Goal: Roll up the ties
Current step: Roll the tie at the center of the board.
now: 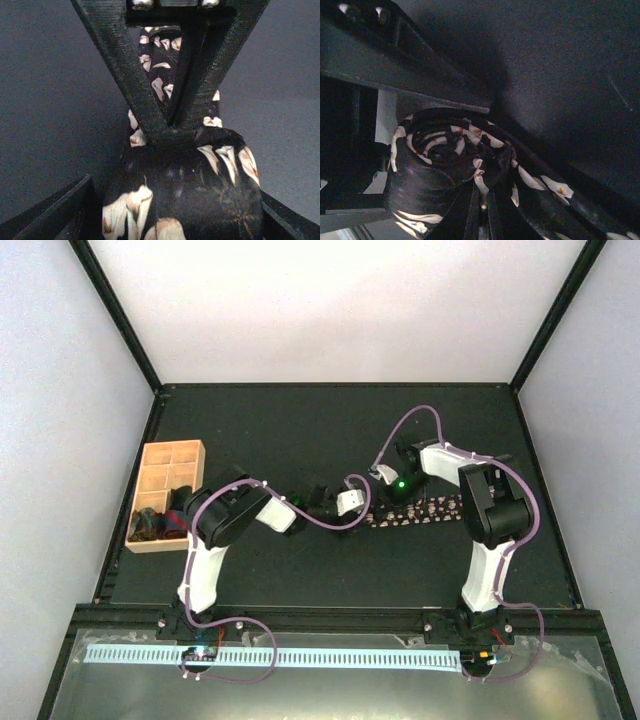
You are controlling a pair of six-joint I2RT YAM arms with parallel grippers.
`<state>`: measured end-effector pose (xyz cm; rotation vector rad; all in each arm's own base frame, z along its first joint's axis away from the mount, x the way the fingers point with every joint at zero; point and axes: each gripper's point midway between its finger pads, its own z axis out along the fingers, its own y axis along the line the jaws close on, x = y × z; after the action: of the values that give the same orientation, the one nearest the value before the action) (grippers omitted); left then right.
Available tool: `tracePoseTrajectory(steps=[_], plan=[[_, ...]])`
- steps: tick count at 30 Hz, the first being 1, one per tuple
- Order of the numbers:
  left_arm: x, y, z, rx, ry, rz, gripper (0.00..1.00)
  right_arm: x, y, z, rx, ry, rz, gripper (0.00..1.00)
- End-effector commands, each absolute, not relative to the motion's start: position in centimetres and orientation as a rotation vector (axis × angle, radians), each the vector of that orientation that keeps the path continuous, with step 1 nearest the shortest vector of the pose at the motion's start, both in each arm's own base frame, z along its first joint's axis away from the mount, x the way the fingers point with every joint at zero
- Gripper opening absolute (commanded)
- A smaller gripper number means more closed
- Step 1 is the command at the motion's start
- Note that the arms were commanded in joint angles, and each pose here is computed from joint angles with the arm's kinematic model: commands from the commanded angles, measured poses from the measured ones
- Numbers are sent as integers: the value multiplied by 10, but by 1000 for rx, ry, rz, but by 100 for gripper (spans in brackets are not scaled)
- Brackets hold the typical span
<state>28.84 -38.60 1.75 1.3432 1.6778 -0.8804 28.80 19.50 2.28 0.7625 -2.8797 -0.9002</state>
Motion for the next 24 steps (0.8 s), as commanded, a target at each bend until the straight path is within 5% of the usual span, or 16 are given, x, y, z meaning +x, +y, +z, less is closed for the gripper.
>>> tracePoseTrajectory(steps=[1,8,16,24], plan=[[285,-388,2,1387,1698,-841,71,294,186,-6,740,-2896,-754,2],[274,-365,4,1457,1744,-734,41,310,209,8,716,-2888,-921,7],[266,-338,-14,1533,1931,-616,37,323,193,59,595,-2892,-1149,41],[271,-339,-18,1548,1961,-578,38,292,226,75,534,-2712,-1356,49]])
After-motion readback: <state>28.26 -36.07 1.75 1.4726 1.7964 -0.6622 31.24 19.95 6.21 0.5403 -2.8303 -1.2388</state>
